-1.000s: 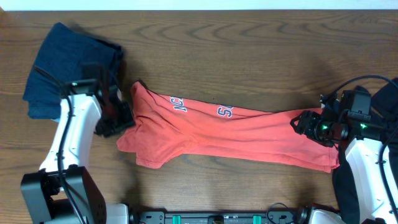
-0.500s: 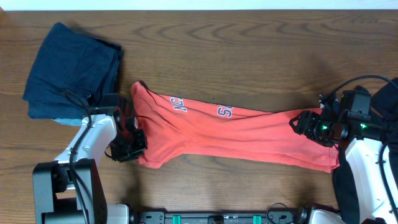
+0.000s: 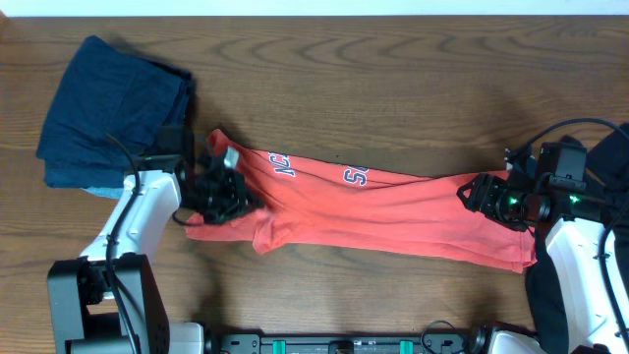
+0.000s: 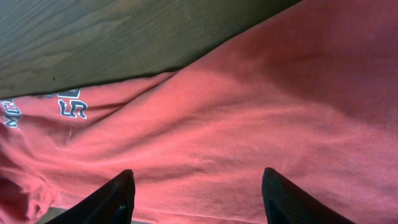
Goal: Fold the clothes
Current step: 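Release the left end and regrasp the strip's left part with the left gripper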
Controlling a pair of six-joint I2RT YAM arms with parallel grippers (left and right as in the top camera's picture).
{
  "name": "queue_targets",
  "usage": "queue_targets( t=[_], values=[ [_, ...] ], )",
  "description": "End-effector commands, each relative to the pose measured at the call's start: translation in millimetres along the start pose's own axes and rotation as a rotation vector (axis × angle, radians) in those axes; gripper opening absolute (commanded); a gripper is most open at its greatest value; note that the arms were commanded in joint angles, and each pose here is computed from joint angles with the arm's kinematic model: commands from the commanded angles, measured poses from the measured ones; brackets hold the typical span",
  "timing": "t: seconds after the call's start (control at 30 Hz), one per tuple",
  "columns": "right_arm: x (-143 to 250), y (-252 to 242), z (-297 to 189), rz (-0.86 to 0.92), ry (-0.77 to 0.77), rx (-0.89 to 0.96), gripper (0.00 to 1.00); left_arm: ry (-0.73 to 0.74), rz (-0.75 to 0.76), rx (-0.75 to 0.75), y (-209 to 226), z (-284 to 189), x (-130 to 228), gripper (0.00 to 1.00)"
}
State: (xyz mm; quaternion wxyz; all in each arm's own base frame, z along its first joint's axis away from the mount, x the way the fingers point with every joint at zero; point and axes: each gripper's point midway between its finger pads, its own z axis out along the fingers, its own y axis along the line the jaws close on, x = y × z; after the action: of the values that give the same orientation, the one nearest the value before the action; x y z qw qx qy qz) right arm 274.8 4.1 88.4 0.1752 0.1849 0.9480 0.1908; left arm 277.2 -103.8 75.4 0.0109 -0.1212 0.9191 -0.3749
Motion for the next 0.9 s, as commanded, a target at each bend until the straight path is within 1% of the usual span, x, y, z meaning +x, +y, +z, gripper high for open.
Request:
queue_targets(
  t=[0.0,0.1,0.13,0.17,0.2,0.3,0.4,0.43,0.5,0.53,0.6,0.63,0.73,0.87],
  values=[
    [-2,0,-2,-0.013,-0.011,-0.004,0.64,-0.047,0.028,0.078,-23,-2,-18,0.06],
    [-2,0,-2,-0.013,-0.011,-0.004,0.64,-0.091,0.138,0.097,-39,5,-29,0.06],
    [-2,0,-2,-0.013,-0.011,-0.004,0.64,-0.101,0.168,0.081,-42,9,-31,0.06],
    [-2,0,-2,-0.013,-0.011,-0.004,0.63,-0.108,0.187,0.048,-42,14,-32,0.06],
    [-2,1,-2,-0.013,-0.011,-0.005,0.64,-0.115,0.203,0.003,-39,18,-32,0.06],
    [-2,1,-2,-0.013,-0.01,-0.005,0.64,-0.142,0.246,-0.158,-25,29,-33,0.07],
    [-2,1,-2,-0.013,-0.011,-0.005,0.64,-0.184,0.29,-0.273,-18,33,-39,0.07],
    [-2,1,-2,-0.013,-0.011,-0.005,0.64,-0.202,0.302,-0.304,-16,33,-41,0.15],
    [-2,1,-2,-0.013,-0.01,-0.005,0.64,-0.23,0.321,-0.326,-17,32,-47,0.45],
    [-2,1,-2,-0.013,-0.01,-0.005,0.64,-0.242,0.33,-0.319,-19,33,-50,0.51],
    [-1,1,-2,-0.013,-0.01,-0.005,0.64,-0.261,0.341,-0.309,-23,32,-54,0.56],
    [-1,1,-2,-0.013,-0.009,-0.005,0.64,-0.264,0.343,-0.306,-25,31,-55,0.56],
    [0,0,-2,-0.011,-0.005,-0.004,0.64,-0.246,0.342,-0.286,-33,28,-53,0.56],
    [1,0,-2,-0.009,0.0,-0.003,0.64,-0.22,0.327,-0.301,-40,15,-44,0.56]
  ],
)
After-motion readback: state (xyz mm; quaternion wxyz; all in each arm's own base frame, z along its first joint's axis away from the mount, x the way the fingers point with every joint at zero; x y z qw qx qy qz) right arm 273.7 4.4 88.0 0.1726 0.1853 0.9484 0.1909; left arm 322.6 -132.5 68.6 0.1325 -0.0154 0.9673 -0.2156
